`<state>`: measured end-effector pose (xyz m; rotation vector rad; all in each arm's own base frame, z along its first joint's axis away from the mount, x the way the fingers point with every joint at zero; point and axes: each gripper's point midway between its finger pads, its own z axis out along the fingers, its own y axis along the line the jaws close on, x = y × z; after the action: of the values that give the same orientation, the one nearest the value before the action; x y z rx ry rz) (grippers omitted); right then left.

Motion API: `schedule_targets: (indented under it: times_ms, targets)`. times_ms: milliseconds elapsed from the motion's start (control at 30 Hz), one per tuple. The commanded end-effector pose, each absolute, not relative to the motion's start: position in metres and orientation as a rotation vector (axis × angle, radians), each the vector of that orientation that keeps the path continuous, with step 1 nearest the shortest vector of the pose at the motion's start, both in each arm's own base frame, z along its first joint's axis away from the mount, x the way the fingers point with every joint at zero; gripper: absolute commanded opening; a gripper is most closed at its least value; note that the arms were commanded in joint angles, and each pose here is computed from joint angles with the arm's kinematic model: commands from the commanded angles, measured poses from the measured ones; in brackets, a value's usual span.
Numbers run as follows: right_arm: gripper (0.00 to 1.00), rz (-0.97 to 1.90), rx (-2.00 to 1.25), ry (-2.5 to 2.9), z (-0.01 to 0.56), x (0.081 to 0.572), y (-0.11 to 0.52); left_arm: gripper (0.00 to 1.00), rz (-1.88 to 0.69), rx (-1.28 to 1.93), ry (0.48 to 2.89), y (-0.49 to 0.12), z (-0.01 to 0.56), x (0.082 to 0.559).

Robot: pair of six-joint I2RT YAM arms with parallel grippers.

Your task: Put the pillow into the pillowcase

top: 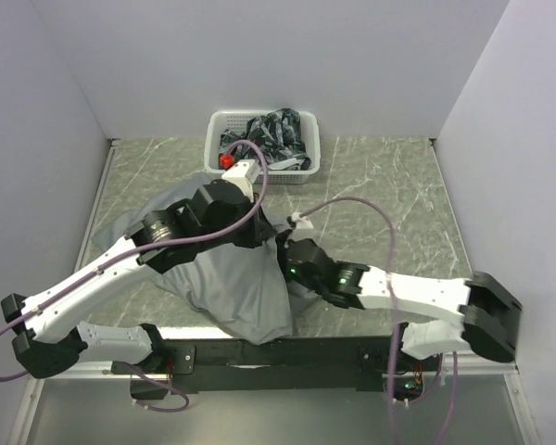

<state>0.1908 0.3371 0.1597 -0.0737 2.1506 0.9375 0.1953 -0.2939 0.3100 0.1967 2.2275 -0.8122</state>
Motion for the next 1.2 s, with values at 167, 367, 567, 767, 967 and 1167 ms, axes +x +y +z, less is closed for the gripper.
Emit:
schedule_targets:
  times_ms: [167,367,567,767,967,1167]
  targets:
    - [0.21,0.974,-0.111,2.078,0.171,0.224,0.397,0.01,-1.042,0.23,2.205,-0.32,0.316,0.177]
    - [0.78,0.974,-0.133,2.063,0.167,0.203,0.362,0.01,-1.011,0.227,2.204,-0.314,0.308,0.178]
    - [0.89,1.021,-0.084,1.98,0.186,0.185,0.316,0.01,-0.997,0.19,2.226,-0.308,0.288,0.187]
    - [0.87,0.855,0.05,2.061,0.181,0.185,0.272,0.01,-0.984,0.176,2.241,-0.307,0.278,0.195]
    - [0.81,0.847,0.073,2.11,0.176,0.17,0.249,0.01,-0.99,0.157,2.231,-0.304,0.279,0.202]
    - [0.74,0.764,0.18,2.173,0.148,0.156,0.205,0.01,-0.988,0.158,2.246,-0.305,0.273,0.203]
